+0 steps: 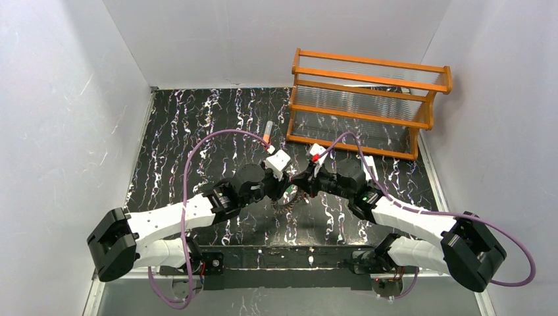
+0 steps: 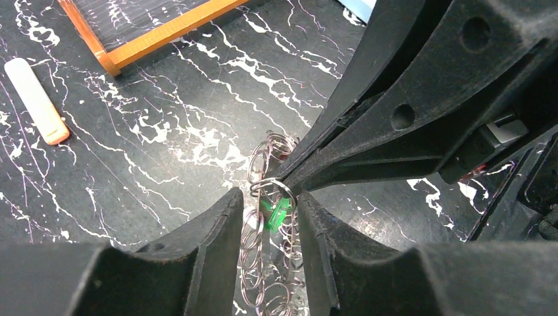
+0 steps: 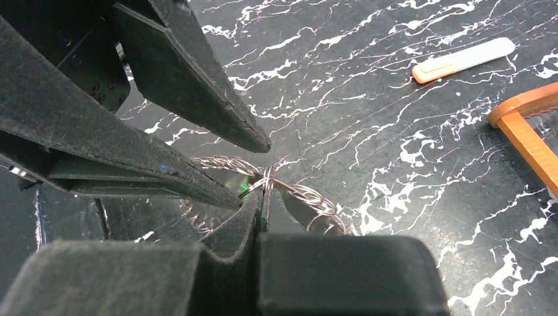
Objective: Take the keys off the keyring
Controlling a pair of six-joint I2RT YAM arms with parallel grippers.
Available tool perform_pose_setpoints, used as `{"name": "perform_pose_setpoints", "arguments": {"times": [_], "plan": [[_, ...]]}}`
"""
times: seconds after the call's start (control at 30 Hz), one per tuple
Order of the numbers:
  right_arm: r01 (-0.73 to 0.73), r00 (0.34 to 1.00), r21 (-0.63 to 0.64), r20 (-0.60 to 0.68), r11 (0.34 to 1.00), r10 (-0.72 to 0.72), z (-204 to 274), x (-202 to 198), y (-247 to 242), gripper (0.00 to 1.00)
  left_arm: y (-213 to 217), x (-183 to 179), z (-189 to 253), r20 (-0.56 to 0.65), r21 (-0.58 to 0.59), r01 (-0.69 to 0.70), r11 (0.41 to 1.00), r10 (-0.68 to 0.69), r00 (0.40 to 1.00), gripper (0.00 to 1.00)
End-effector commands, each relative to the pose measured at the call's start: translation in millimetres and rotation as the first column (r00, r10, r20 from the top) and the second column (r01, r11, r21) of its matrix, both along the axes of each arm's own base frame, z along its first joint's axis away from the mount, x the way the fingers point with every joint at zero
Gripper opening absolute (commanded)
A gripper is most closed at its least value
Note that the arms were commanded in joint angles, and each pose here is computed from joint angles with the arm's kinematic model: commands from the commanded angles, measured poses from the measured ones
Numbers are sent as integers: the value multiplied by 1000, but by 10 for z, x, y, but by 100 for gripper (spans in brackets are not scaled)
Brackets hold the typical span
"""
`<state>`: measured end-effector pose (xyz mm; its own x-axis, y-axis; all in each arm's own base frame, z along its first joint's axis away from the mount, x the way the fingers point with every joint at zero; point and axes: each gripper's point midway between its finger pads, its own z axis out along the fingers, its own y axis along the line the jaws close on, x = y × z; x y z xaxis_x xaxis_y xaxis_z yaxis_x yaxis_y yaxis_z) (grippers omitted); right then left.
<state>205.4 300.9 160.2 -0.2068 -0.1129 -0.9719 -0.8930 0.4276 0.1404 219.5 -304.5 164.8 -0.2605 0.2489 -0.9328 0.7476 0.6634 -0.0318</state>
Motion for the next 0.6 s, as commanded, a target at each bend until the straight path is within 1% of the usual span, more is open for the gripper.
{"name": "perform_pose_setpoints", "arguments": {"times": [0.0, 0.13, 0.27, 0.33, 0.43, 0.57], "plan": [[-5, 999, 37, 38, 999, 4, 241, 52, 91, 1, -80, 24, 162, 26, -14, 15, 1000, -15, 1000, 36], [-5, 999, 37, 37, 999, 4, 245, 49, 96, 1, -101, 0, 183, 34, -16, 40, 999, -39, 999, 38], [-8, 999, 42, 37, 999, 7, 266, 45, 107, 1, -62, 15, 84, 34, 28, 31, 999, -32, 999, 38], [-17, 999, 45, 39, 999, 16, 283, 31, 119, 1, -31, 50, 39, 39, 50, 11, 999, -13, 999, 36], [-31, 999, 46, 42, 998, 29, 281, 8, 126, 1, 31, 124, 13, 58, 83, -34, 996, 29, 998, 24], [-59, 997, 42, 52, 997, 57, 265, -49, 123, 1, 69, 193, 68, 78, 90, -74, 993, 67, 995, 12]]}}
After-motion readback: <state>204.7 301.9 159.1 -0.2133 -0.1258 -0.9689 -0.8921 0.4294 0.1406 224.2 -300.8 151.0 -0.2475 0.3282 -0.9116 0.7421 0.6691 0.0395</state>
